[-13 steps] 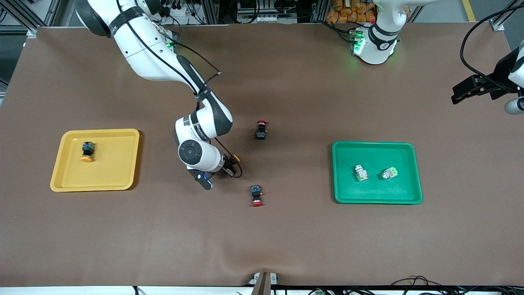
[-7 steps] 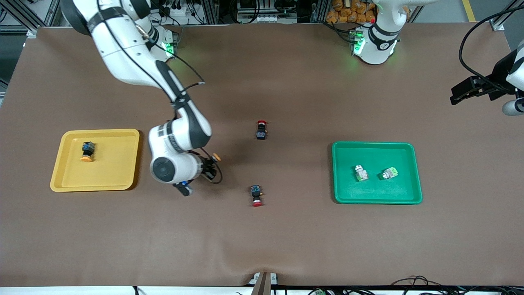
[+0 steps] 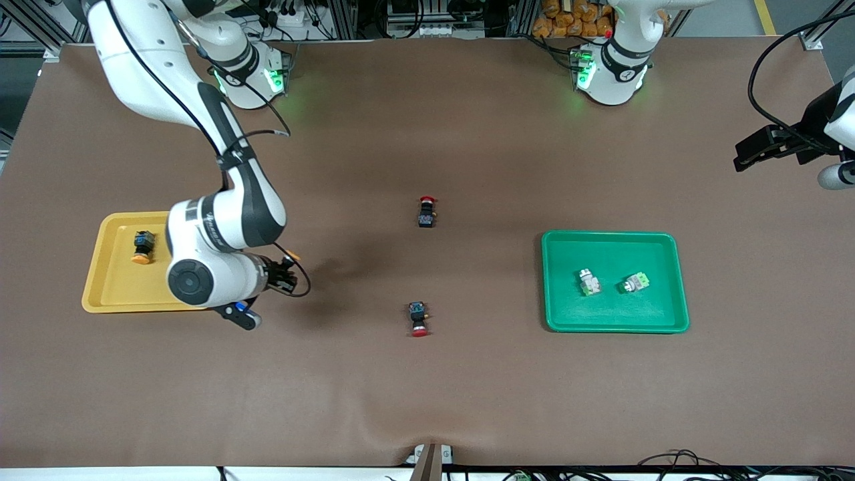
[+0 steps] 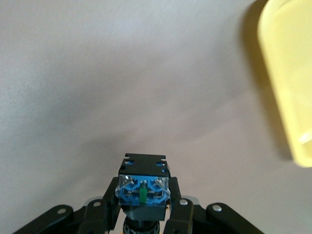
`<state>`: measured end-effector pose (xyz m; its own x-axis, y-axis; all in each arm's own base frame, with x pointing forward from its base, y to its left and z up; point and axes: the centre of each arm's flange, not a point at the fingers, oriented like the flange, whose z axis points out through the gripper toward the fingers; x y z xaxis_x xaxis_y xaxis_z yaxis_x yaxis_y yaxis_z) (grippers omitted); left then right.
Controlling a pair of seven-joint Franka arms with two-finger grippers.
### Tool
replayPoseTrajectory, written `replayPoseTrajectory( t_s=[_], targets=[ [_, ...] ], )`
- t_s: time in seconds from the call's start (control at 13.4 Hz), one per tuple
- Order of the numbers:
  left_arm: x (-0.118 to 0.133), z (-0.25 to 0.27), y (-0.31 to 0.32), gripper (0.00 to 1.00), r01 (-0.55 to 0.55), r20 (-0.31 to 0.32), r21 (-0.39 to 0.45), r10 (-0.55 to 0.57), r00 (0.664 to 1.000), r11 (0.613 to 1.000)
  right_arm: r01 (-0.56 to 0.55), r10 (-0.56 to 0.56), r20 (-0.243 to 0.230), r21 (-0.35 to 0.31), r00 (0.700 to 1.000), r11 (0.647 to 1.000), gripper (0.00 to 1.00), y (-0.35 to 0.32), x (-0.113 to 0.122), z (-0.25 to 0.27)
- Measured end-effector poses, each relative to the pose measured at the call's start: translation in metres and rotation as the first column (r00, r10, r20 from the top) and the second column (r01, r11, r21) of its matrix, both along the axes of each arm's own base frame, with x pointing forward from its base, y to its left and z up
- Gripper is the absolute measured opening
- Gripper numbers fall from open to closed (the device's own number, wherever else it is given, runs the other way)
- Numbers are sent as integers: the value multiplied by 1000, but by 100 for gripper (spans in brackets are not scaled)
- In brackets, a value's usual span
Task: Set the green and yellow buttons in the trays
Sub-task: 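Carry the yellow button over the yellow tray with the right gripper, then lower the button into the yellow tray and open the right gripper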
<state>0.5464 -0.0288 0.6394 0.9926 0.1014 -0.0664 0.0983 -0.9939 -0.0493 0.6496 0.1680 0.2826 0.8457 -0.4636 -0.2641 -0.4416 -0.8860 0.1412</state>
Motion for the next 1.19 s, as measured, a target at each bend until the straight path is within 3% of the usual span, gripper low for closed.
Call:
replayPoseTrajectory(
  t_s=[0.52, 0.89, 1.19],
  targets=[
    [0, -2, 0, 100, 0, -4, 0, 0, 1000, 1000, -196, 199, -12, 124, 980, 973, 42, -152, -3, 0],
    [0, -2, 0, 100, 0, -4, 0, 0, 1000, 1000, -354, 348, 65, 202, 935, 913, 42, -260, -22, -34],
    [0, -2, 0, 100, 0, -4, 0, 0, 1000, 1000, -386, 384, 59, 250, 922, 888, 42, -308, -42, -68]
  ],
)
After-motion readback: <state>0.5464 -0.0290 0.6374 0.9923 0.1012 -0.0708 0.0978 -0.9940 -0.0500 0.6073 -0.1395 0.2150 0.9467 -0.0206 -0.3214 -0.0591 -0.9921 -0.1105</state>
